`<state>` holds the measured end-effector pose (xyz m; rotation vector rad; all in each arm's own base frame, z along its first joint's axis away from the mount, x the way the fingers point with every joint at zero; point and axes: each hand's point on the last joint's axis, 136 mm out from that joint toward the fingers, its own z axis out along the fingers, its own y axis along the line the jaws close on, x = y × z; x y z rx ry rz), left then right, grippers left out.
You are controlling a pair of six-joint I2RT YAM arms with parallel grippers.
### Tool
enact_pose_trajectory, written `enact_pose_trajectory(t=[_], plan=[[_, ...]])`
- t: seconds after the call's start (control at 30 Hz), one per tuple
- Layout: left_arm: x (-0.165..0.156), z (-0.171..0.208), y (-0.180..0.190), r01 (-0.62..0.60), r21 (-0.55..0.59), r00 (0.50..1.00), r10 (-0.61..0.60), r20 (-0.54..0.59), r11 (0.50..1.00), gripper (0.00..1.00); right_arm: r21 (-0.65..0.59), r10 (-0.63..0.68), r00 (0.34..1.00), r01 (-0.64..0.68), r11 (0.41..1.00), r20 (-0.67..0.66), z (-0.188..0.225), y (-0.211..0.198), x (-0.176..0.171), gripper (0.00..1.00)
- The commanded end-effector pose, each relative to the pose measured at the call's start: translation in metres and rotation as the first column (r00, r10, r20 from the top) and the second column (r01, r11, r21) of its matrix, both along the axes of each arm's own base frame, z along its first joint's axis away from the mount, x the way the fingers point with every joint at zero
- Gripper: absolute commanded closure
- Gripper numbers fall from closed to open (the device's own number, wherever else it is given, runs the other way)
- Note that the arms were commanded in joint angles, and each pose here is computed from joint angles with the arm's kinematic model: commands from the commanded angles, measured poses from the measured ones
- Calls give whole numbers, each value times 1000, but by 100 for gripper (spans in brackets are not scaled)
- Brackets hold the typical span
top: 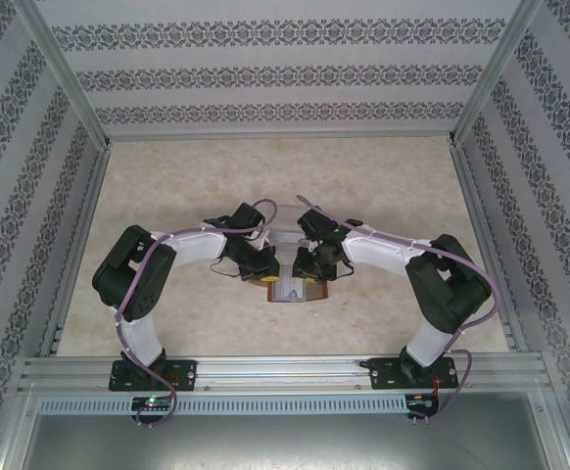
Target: Take the credit cards out of the card holder
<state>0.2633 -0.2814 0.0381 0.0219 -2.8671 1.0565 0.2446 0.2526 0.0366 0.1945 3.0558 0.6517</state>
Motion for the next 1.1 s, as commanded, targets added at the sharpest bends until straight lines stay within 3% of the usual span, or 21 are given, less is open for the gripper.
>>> enact_pose_trajectory(t=[0.0,0.27,1.07], plan=[[-2,19,-9,27,-13,999,-26,32,1000,97,21,4,1000,-4,1000,9,3,-4,-2,72],[-9,15,-16,66,12,998,-67,20,998,97,83,30,999,-32,996,32,2,0,-2,72],[-27,-25,16,105,208,994,-96,-55,972,98,278,0,1000,-7,960,23,0,7,-4,78]])
